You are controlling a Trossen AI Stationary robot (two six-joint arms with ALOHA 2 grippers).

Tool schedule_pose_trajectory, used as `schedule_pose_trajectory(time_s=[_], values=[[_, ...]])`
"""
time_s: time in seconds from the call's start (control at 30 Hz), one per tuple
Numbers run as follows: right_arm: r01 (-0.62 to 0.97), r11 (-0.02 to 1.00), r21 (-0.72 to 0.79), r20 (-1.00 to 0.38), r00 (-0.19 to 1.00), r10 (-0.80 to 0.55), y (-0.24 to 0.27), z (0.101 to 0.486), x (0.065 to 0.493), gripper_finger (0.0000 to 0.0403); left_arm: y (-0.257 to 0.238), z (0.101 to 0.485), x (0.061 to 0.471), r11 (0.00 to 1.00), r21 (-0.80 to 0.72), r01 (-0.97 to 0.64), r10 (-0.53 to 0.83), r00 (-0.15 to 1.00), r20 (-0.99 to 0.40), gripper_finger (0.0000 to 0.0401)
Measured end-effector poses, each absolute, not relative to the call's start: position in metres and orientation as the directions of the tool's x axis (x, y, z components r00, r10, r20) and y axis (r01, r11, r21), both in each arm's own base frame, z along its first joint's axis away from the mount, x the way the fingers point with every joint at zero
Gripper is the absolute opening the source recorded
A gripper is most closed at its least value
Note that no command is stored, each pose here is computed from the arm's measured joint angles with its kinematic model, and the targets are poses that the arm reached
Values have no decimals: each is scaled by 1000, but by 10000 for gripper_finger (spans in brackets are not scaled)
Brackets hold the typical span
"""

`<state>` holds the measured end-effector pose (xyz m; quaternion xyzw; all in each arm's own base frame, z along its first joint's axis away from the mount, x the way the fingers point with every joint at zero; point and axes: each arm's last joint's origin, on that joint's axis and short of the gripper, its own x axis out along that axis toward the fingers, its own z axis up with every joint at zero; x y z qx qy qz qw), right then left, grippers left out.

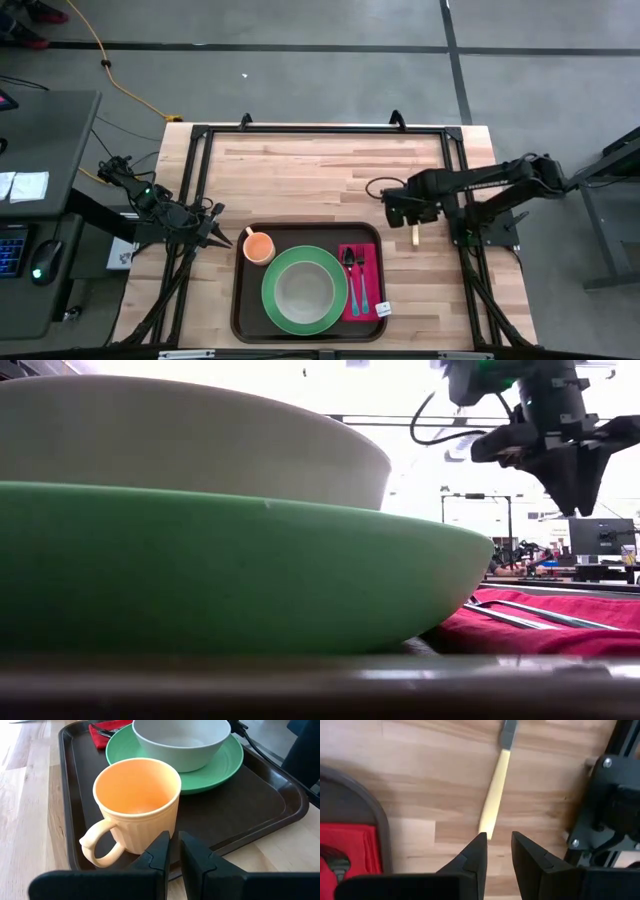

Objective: Set up tray
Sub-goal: Put the knife on the top of the table napkin to the right of the blue fork on the brown serving tray

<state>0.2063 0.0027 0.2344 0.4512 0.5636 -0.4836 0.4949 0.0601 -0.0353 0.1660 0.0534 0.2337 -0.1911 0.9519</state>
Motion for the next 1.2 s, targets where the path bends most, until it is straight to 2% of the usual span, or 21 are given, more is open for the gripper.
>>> schedule_pose_trajectory(time_s=[0.67,0.87,1.07,1.2], values=[[973,139,-183,-983,-184,-10,-33,235,196,67,-36,167,61,925,-10,379,-342,823,-454,72],[975,152,-159,-987,-160,-9,-21,231,199,67,-36,167,61,925,-10,379,-342,823,-454,72],[983,90,-159,-984,-166,71,-8,206,181,67,-36,167,61,925,-10,379,-342,823,-454,72],[992,80,-98,-992,-104,72,-7,201,175,67,-36,167,61,927,-14,376,-341,823,-454,72]])
